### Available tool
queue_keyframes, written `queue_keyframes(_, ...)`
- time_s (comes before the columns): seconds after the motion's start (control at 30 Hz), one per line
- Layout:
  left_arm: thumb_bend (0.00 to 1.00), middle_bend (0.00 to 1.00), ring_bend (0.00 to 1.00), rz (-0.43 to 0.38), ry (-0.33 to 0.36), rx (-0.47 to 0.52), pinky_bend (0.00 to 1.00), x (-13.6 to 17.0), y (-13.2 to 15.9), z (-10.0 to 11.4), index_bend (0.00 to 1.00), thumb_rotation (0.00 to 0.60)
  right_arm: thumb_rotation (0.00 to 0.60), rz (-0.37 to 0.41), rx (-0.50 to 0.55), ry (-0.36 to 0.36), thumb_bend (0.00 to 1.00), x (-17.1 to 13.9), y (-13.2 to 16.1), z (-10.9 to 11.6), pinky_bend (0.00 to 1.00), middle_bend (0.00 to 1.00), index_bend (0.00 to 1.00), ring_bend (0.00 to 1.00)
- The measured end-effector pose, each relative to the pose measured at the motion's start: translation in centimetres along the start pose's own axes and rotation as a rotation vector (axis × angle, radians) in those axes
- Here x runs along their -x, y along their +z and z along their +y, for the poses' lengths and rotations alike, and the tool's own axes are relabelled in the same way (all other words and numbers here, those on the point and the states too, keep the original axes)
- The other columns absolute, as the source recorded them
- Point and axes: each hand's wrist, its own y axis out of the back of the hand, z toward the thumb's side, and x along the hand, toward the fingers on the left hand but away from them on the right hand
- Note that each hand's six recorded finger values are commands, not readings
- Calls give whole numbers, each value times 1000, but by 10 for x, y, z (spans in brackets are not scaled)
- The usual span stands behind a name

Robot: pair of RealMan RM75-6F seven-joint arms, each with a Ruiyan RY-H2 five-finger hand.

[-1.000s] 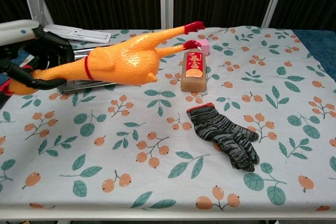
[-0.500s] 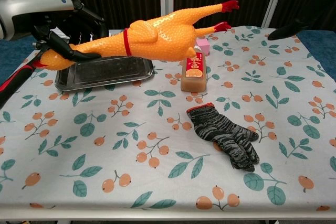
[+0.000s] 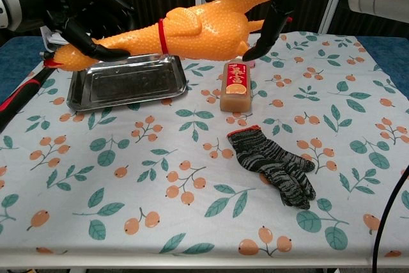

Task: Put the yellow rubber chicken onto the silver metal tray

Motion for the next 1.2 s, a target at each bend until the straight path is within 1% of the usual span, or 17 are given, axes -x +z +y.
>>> queue_keyframes(0.2,567,756,681,-4,0,-9,716,1,3,1,741,600,600,-10,-12,3,93,10,5,-2,135,446,421,143)
queue_keyframes(0.23,568,756,681,-4,2,-11,717,2,4,2,741,600,600,-12,-11,3,125,11,6,-3,156,483,486,178)
queue_keyframes(0.27,568,756,681,-5,4,-13,717,2,4,2,742,600,600,-14,-12,3,146,13,7,-3,169,505,526,201)
queue_keyframes(0.33,568,756,681,-6,10,-15,717,3,5,3,742,600,600,-19,-18,0,210,16,7,-4,210,573,634,274)
queue_keyframes(0.57,567,756,681,-5,21,-11,717,4,4,3,741,600,600,-18,-21,-8,421,18,13,-9,320,860,912,582)
queue_keyframes(0.6,567,756,681,-5,22,-10,717,4,4,2,741,600,600,-15,-22,-12,450,18,14,-10,329,882,936,606)
queue_keyframes(0.63,567,756,681,-5,22,-10,717,4,4,2,741,600,600,-13,-22,-13,511,17,14,-11,346,915,971,644)
queue_keyframes(0.7,567,756,681,-6,24,-8,717,4,4,1,741,600,600,-7,-17,-15,600,16,16,-12,371,952,998,688)
queue_keyframes(0.77,567,756,681,-8,26,-7,717,3,4,1,741,600,600,-2,-14,-12,675,15,17,-14,393,980,1000,722)
queue_keyframes(0.83,567,756,681,-10,28,-6,717,2,5,1,742,600,600,4,-13,-7,706,14,18,-16,407,991,1000,738)
queue_keyframes(0.93,567,756,681,-10,31,-13,716,2,5,0,741,600,600,6,-16,-2,713,12,17,-18,413,994,1000,743)
queue_keyframes(1.0,567,756,681,-9,33,-18,717,2,5,-1,741,600,600,3,-7,-4,672,12,16,-17,405,985,997,731)
queue_keyframes(1.07,567,756,681,-10,37,-26,717,2,5,0,741,600,600,-1,11,-6,509,12,15,-16,352,906,902,643)
queue_keyframes(1.1,567,756,681,-11,42,-32,717,3,5,0,741,600,600,-5,21,-5,417,11,13,-16,319,836,816,575)
queue_keyframes(1.13,567,756,681,-12,46,-37,717,3,6,0,741,600,600,-10,25,-3,292,11,10,-15,283,729,683,480)
queue_keyframes(1.17,567,756,681,-14,49,-41,717,4,6,0,741,600,600,-16,25,-1,220,11,8,-15,263,645,586,417)
queue_keyframes(1.2,567,756,681,-16,50,-44,717,4,7,0,741,600,600,-25,22,2,106,10,5,-14,236,500,413,318)
